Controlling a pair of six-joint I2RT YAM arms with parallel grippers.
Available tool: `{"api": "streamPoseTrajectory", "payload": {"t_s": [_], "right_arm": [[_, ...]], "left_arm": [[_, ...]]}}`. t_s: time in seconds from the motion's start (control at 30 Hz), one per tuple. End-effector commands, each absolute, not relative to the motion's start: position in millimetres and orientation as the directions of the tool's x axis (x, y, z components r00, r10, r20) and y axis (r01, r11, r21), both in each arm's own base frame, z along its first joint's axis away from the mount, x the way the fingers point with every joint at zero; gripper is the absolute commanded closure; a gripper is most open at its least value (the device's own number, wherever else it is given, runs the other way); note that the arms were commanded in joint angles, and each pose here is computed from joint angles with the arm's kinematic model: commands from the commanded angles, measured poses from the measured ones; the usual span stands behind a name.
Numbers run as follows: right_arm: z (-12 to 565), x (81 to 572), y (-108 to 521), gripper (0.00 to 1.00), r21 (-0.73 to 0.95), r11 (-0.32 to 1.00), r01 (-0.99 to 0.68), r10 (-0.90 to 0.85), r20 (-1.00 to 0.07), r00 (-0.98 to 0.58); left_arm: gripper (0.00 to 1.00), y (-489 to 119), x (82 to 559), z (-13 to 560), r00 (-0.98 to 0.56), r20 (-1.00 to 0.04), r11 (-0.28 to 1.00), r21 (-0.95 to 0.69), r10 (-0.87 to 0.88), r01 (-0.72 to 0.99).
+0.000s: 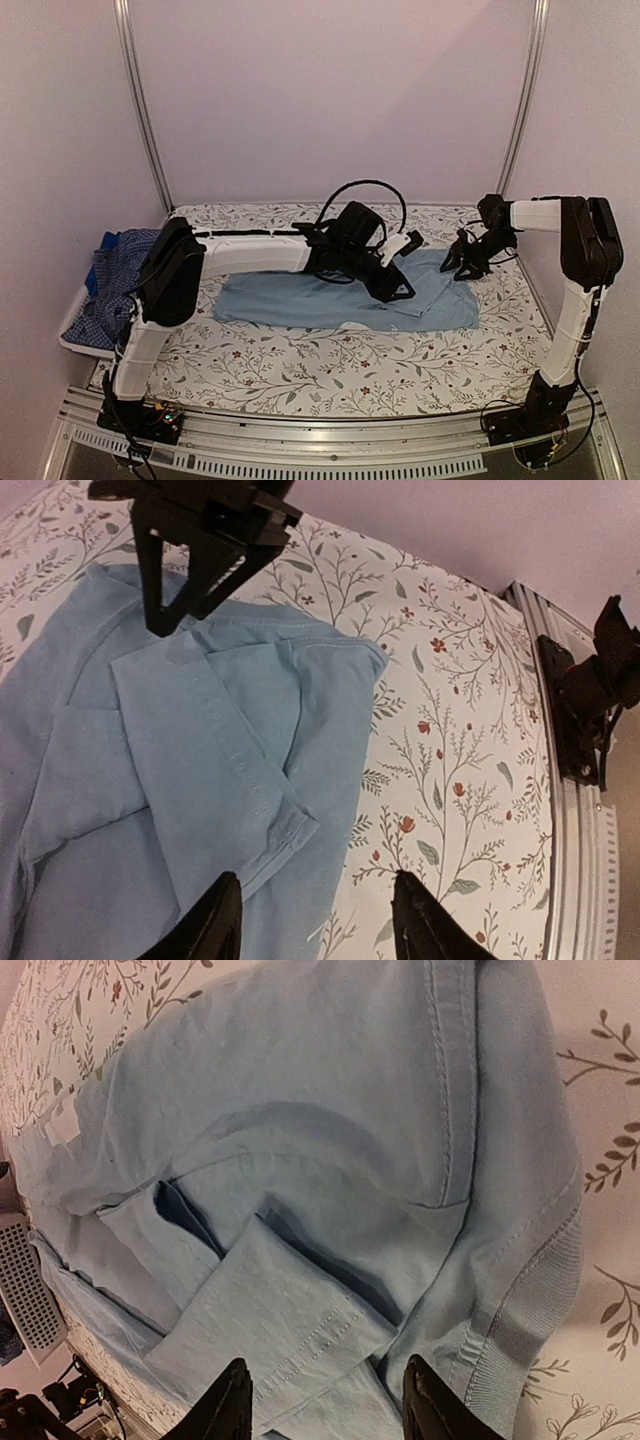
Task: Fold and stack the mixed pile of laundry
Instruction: Smooth out the rectangle-folded T-shirt at the center of the board.
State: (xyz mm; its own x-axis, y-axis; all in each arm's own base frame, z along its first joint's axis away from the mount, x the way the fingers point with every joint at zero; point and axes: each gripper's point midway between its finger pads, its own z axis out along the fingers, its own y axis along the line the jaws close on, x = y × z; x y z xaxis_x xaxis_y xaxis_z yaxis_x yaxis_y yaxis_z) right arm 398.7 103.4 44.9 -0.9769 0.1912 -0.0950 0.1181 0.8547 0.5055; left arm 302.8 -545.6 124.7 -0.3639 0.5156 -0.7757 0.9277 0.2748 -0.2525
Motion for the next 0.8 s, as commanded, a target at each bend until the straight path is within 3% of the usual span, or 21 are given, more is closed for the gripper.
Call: {"api": "streamPoseTrajectory", "payload": {"t_s": [0.0,0.4,0.77], "right_arm": [[50,424,109,0.51,0.548,0.833,0.082,0.189,-0.142,-0.972],[28,419,110,0.56,0.544,0.833,0.1,0.177,-0.091,-0.98],[19,413,107,0.57,0.521,0.846,0.118,0.179,-0.069,-0.981]], "left_arm": [[0.5,-567,300,131,-0.229,-0.848,0.108,-0.202,0.478,0.973],[0.5,-586,303,80,-0.148,-0.837,0.08,-0.124,0.527,0.989],[0.52,-593,275,42,-0.086,-0.81,-0.016,-0.117,0.58,0.993]]}}
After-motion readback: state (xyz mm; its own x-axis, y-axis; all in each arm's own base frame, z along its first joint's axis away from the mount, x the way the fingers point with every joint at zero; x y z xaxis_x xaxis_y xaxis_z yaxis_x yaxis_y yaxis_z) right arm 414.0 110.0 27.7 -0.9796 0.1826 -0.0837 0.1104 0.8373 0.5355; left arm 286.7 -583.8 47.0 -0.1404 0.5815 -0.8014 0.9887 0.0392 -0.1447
